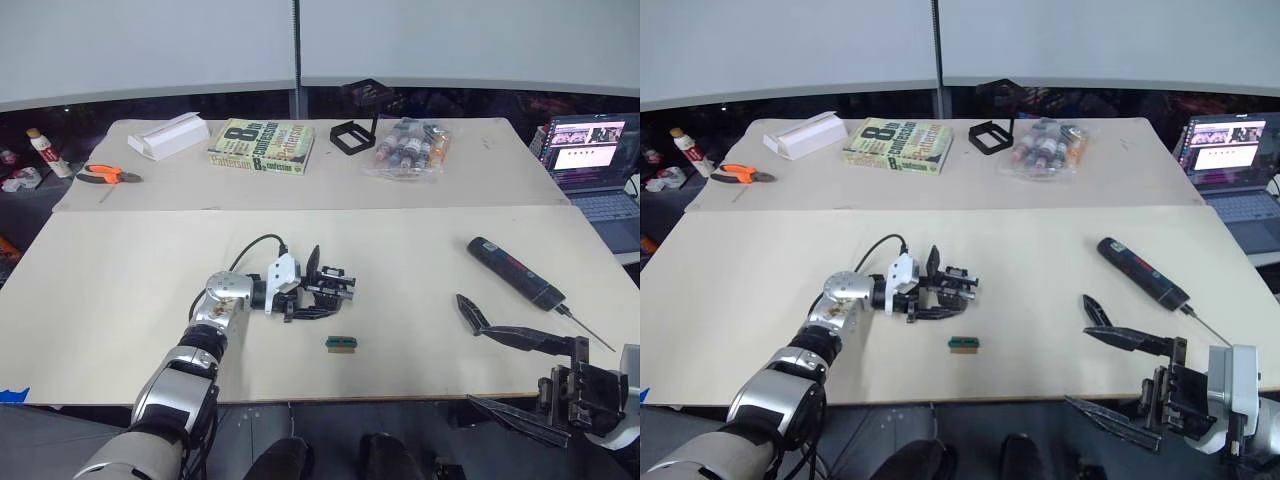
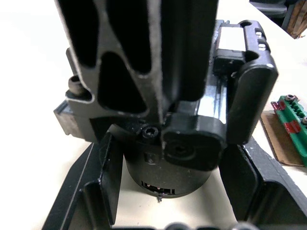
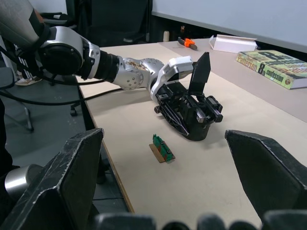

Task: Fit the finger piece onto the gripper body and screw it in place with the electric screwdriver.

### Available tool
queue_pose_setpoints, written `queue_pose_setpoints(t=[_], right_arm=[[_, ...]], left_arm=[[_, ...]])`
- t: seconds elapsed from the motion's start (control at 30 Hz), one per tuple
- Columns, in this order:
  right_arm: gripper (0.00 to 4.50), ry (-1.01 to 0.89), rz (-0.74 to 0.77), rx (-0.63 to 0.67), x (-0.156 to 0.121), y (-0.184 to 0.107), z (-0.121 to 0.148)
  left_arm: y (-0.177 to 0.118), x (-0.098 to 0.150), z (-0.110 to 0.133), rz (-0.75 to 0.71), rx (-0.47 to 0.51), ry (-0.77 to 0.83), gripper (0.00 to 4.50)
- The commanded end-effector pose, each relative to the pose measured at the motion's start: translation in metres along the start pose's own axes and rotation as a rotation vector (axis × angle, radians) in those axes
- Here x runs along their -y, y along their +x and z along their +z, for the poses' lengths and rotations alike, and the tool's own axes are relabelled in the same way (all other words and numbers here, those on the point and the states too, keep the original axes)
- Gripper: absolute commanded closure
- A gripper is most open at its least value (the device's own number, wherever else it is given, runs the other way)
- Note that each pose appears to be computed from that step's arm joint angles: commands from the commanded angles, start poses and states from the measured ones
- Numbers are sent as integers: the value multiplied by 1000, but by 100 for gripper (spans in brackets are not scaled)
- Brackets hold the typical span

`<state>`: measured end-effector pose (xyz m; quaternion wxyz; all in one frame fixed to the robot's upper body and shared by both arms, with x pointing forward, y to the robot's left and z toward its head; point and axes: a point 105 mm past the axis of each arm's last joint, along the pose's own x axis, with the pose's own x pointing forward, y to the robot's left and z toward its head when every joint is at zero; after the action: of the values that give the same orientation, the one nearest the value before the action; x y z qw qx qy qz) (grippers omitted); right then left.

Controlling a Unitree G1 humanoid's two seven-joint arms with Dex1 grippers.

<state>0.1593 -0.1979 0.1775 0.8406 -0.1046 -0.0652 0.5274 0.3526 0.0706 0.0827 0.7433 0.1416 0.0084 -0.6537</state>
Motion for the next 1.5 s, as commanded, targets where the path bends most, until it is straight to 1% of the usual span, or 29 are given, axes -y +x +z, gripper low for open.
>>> queue_pose_setpoints(t=[0.03, 0.07, 0.1, 0.13, 0.17, 0.23, 0.33, 0.43, 0.47, 0.57, 0.67, 0.77, 0.83, 0.9, 1.0, 1.13, 1.2, 1.43, 1.5], right_arm=[[0, -43, 5, 31, 0, 3, 10], [0, -43, 6, 32, 0, 3, 10], [0, -43, 6, 33, 1, 3, 10], [0, -43, 9, 34, 2, 3, 10], [0, -42, 13, 36, 3, 4, 10], [0, -38, 28, 40, 3, 6, 10], [0, -40, 37, 45, 5, 7, 12], [0, -37, 51, 48, 7, 8, 13], [0, -36, 57, 49, 7, 9, 13], [0, -33, 72, 56, 11, 12, 13], [0, -29, 95, 65, 12, 16, 14], [0, -30, 112, 71, 15, 19, 17], [0, -32, 121, 71, 17, 20, 19], [0, -34, 125, 73, 19, 21, 20], [0, -38, 132, 76, 19, 24, 23], [0, -41, 135, 83, 19, 29, 26], [0, -40, 134, 84, 18, 31, 27], [0, -44, 127, 88, 21, 34, 29], [0, -44, 126, 89, 22, 35, 30]], left_arm=[[-5, -9, 7, 37, 14, 14, 168], [-6, -10, 7, 48, 19, 10, 114], [-8, -11, 7, 55, 22, 4, 86], [-14, -13, 8, 85, 37, 5, 29], [-20, -15, 10, 113, 52, 13, 5], [-36, -18, 12, 192, 104, 0, 5], [-54, -2, 6, 229, 113, 12, 5], [-64, 10, 7, 295, 126, -5, 5], [-64, 17, 6, 303, 127, -13, 5], [-59, 35, 7, 326, 130, -28, 5], [-47, 38, 9, 383, 129, -46, 5], [-36, 34, 6, 453, 99, -61, 5], [-29, 31, 4, 493, 89, -96, 5], [-21, 30, 0, 525, 80, -164, 5], [-7, 32, 0, 536, 68, -180, 5], [6, 31, 6, 547, 85, -180, 5], [9, 28, 5, 569, 78, -180, 5], [16, 27, 2, 561, 47, -193, 5], [17, 27, 2, 553, 41, -193, 56]])
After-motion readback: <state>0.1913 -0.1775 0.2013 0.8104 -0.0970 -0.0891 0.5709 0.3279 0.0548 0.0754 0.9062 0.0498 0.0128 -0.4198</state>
